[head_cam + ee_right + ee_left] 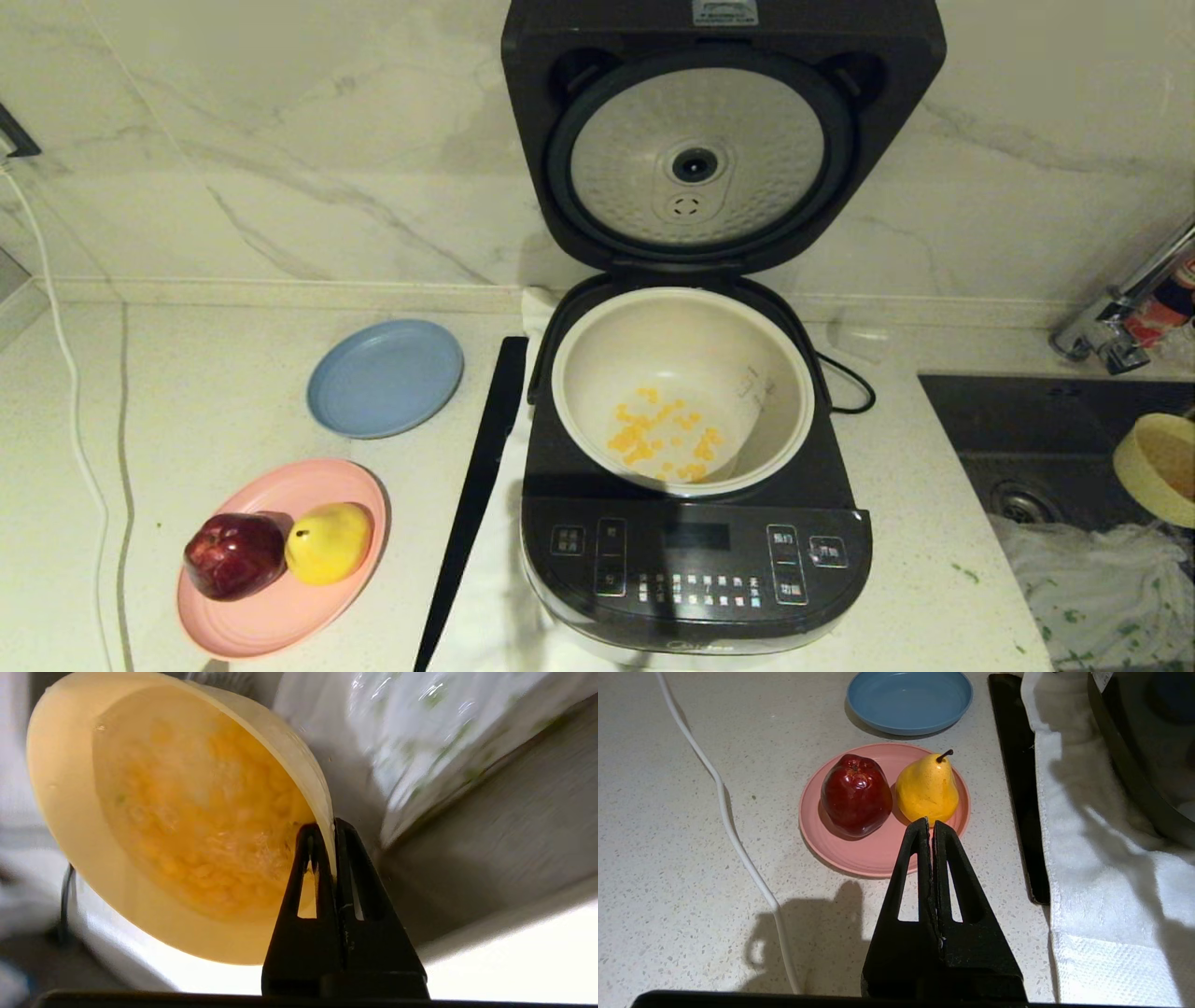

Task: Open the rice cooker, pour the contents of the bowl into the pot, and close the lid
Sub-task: Fill a bowl with water from the tap, then pour the water from the bowl into the rice cooker

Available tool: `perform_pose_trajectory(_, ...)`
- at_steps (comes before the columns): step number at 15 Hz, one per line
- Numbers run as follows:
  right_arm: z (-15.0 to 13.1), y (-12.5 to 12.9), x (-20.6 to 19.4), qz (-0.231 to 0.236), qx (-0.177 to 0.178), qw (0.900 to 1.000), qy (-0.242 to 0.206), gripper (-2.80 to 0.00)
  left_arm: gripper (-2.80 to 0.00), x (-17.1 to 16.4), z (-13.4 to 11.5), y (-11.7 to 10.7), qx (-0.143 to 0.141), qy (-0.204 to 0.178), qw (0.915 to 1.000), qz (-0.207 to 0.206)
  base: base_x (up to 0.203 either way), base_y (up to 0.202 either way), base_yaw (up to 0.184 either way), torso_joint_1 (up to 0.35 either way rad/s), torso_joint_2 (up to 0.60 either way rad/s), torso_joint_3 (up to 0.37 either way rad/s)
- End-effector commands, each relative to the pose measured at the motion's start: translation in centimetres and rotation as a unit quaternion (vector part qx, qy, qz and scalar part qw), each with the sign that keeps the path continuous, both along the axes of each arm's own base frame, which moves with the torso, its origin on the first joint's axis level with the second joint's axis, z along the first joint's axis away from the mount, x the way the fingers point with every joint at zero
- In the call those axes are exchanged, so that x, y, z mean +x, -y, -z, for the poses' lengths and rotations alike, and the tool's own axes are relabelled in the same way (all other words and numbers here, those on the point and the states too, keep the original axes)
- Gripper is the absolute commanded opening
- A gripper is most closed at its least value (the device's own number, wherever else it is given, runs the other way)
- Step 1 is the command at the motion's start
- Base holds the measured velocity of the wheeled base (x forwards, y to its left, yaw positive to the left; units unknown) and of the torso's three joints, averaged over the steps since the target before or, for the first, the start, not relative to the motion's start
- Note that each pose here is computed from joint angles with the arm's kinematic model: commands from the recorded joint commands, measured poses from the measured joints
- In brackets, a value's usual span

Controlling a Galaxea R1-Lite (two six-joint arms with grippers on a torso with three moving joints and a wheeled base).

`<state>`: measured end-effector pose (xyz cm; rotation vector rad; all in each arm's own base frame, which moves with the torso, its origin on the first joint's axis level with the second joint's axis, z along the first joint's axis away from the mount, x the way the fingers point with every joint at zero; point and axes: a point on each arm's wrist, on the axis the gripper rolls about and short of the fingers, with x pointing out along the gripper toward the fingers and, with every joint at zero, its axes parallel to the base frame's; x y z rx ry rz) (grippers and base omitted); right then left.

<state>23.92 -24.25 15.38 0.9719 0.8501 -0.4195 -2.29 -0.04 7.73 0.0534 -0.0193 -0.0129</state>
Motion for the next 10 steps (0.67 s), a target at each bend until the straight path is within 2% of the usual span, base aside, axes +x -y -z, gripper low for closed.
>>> perform_pose_trajectory(1, -3.7, -5.0, -1.2, -0.044, -0.031, 0.998, 0.032, -2.8, -2.8, 0.1, 0.2, 0.0, 0.0, -0.004, 1.0, 0.0, 0.0, 0.0, 0.0, 0.0, 0.0, 0.0)
perform_pose_trajectory(5, -6.2, -11.5, -2.0, -0.121, -0.055, 0.99, 0.049, -2.8, -2.8, 0.1, 0.2, 0.0, 0.0, -0.004, 1.0, 0.0, 0.0, 0.0, 0.0, 0.0, 0.0, 0.0)
perform_pose_trajectory(10, -8.0, -16.8, -3.5, -0.195, -0.044, 0.979, 0.043, -2.8, -2.8, 0.1, 0.2, 0.0, 0.0, -0.004, 1.0, -0.001, 0.0, 0.0, 0.0, 0.0, 0.0, 0.0)
